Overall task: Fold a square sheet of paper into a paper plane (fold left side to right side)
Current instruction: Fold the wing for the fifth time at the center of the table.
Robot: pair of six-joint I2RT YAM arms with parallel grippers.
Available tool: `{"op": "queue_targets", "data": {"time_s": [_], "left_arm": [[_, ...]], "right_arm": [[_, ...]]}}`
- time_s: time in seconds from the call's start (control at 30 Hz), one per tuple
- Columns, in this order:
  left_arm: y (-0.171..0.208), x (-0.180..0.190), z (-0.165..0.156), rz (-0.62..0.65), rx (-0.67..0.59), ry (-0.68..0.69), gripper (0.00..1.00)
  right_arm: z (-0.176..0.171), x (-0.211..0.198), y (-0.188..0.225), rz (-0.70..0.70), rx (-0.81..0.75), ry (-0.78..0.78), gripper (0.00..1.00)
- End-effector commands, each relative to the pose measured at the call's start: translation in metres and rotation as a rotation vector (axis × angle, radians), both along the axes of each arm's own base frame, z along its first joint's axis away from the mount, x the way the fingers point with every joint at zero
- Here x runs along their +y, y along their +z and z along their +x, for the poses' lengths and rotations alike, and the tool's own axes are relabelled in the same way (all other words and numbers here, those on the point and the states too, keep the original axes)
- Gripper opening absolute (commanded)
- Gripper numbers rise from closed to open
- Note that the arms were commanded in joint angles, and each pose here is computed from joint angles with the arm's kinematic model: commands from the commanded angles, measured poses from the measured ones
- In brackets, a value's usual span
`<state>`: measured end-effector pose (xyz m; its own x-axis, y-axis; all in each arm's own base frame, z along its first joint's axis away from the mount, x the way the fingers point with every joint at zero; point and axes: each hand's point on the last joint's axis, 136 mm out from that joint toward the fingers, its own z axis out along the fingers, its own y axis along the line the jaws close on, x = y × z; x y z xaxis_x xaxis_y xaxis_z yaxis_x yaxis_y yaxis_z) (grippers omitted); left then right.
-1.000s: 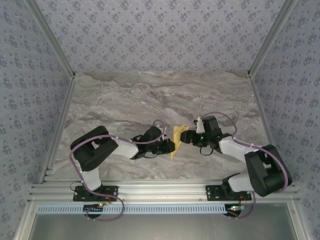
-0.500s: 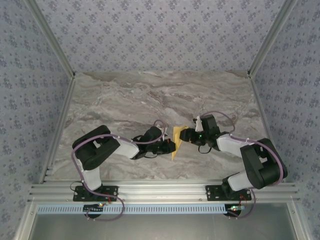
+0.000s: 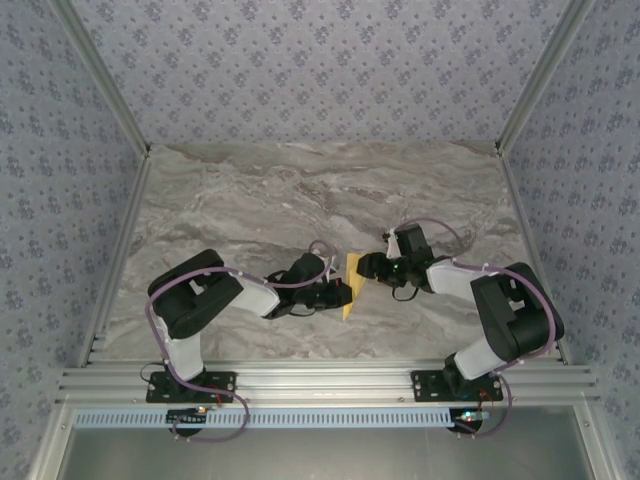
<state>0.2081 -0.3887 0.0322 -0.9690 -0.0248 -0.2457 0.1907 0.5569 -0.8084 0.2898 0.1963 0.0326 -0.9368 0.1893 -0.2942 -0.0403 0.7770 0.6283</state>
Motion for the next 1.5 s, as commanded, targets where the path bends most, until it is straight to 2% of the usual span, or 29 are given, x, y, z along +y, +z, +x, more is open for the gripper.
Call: {"op": "queue_targets", "data": {"time_s": [0.0, 0.17, 0.37, 0.6, 0.83, 1.47], "left_arm": [[0.018, -0.011, 0.006, -0.053, -0.032, -0.009, 0.1], [0.024, -0.01, 0.007, -0.053, -0.048, -0.011, 0.15], [0.034, -0.005, 0.01, -0.058, -0.068, -0.005, 0.25], [0.048, 0.006, 0.027, -0.066, -0.09, 0.028, 0.35], [0.05, 0.012, 0.047, -0.077, -0.081, 0.053, 0.37], [0.036, 0.002, 0.063, -0.025, -0.072, 0.041, 0.39]], "right_arm": [[-0.006, -0.004, -0.02, -0.056, 0.077, -0.026, 0.55], [-0.01, -0.007, -0.027, -0.072, 0.108, -0.034, 0.54], [-0.011, -0.006, -0.03, -0.073, 0.119, -0.029, 0.54], [-0.01, -0.004, -0.03, -0.07, 0.121, -0.02, 0.54], [-0.011, -0.003, -0.03, -0.071, 0.123, -0.015, 0.54], [-0.012, -0.002, -0.03, -0.071, 0.125, -0.008, 0.54]]}}
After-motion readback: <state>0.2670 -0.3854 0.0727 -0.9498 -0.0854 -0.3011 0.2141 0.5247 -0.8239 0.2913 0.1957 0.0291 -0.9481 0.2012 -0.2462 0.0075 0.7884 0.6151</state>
